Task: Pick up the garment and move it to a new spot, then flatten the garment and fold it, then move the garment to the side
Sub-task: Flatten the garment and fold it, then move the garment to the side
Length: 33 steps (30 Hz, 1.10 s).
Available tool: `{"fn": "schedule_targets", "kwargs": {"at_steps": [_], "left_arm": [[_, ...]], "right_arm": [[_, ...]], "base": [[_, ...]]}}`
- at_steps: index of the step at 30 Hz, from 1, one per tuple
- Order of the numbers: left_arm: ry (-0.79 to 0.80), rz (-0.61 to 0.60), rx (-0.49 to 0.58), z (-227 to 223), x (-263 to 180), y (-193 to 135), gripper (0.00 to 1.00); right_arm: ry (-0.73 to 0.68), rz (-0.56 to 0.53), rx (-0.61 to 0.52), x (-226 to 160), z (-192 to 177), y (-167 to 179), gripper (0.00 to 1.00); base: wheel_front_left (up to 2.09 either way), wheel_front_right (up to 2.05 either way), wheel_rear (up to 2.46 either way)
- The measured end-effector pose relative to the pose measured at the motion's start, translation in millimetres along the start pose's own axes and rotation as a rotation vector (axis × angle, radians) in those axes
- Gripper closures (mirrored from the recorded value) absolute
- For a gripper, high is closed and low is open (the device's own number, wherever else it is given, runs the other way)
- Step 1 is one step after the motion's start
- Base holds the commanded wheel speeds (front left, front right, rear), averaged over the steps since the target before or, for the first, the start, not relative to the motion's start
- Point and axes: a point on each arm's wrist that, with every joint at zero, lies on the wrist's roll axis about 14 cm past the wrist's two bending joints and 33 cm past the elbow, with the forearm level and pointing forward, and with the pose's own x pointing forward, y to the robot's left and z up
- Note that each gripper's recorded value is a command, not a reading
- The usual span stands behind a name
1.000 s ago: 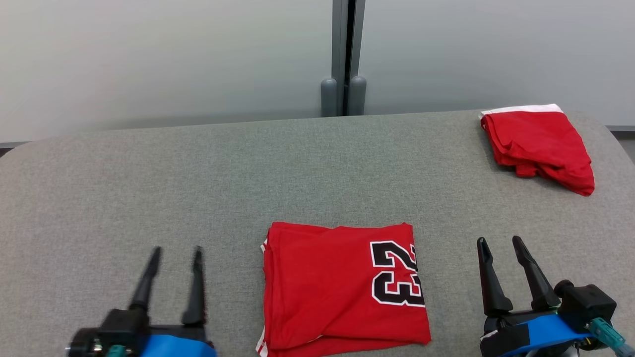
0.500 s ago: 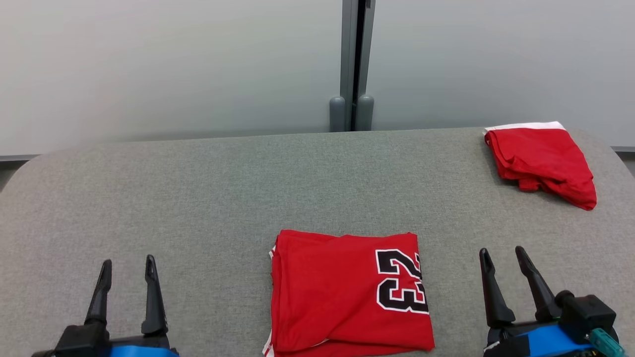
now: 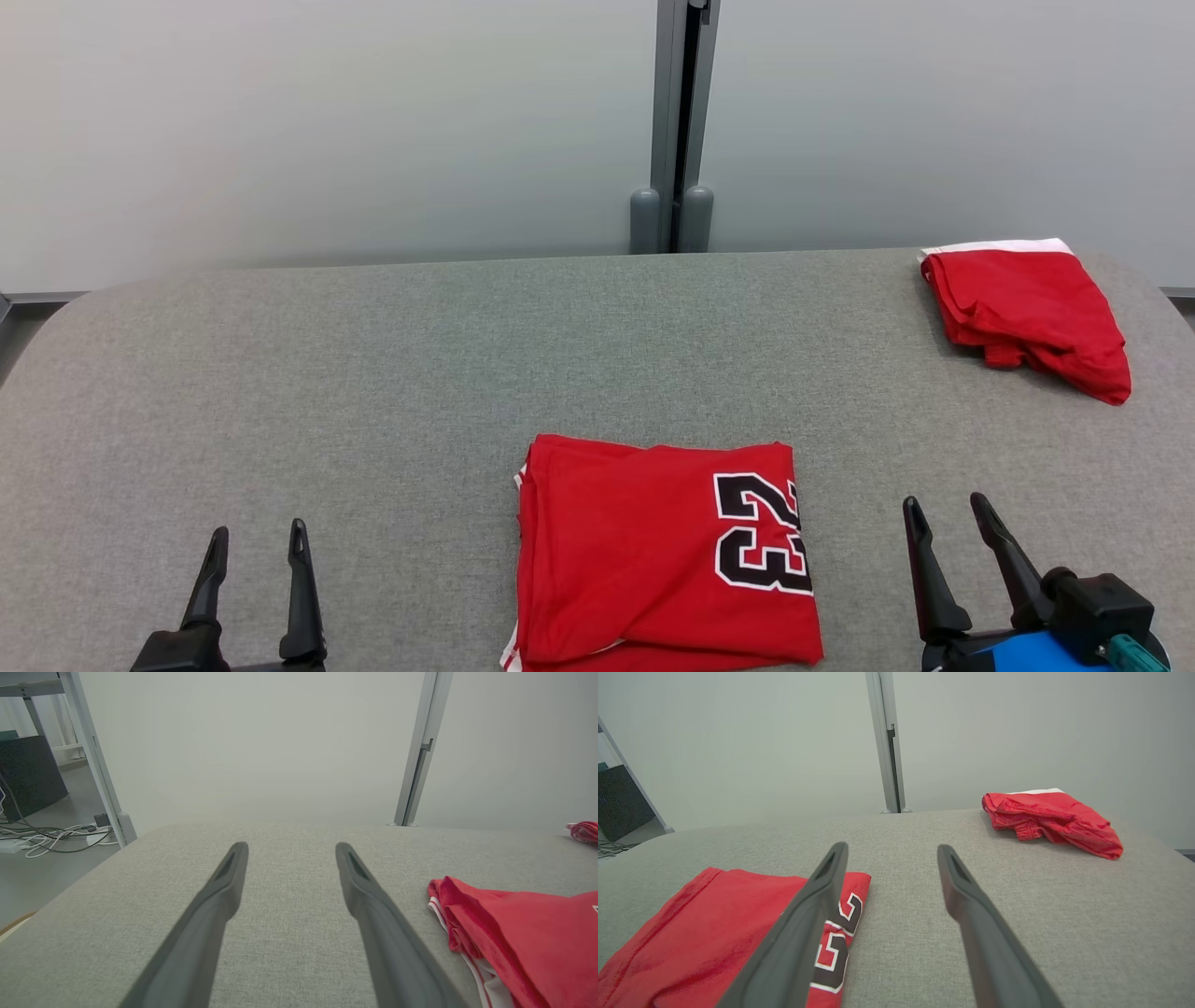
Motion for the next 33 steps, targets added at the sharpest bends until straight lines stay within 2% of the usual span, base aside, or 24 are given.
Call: {"fn": "schedule_targets", "kwargs": {"at_steps": [26, 33], "left_arm": [[0.011, 0.016, 0.024, -3, 2, 5, 0.00], [0.014, 0.010, 0.028, -4, 4, 3, 0.00]], "right_arm": [[0.033, -0.006, 0.000, -2, -7, -2, 0.00], [-0.032, 0.054, -0.007, 24, 18, 16, 0.00]], "base": [[0.00, 0.00, 0.00], [0.00, 0.00, 0.00]]}}
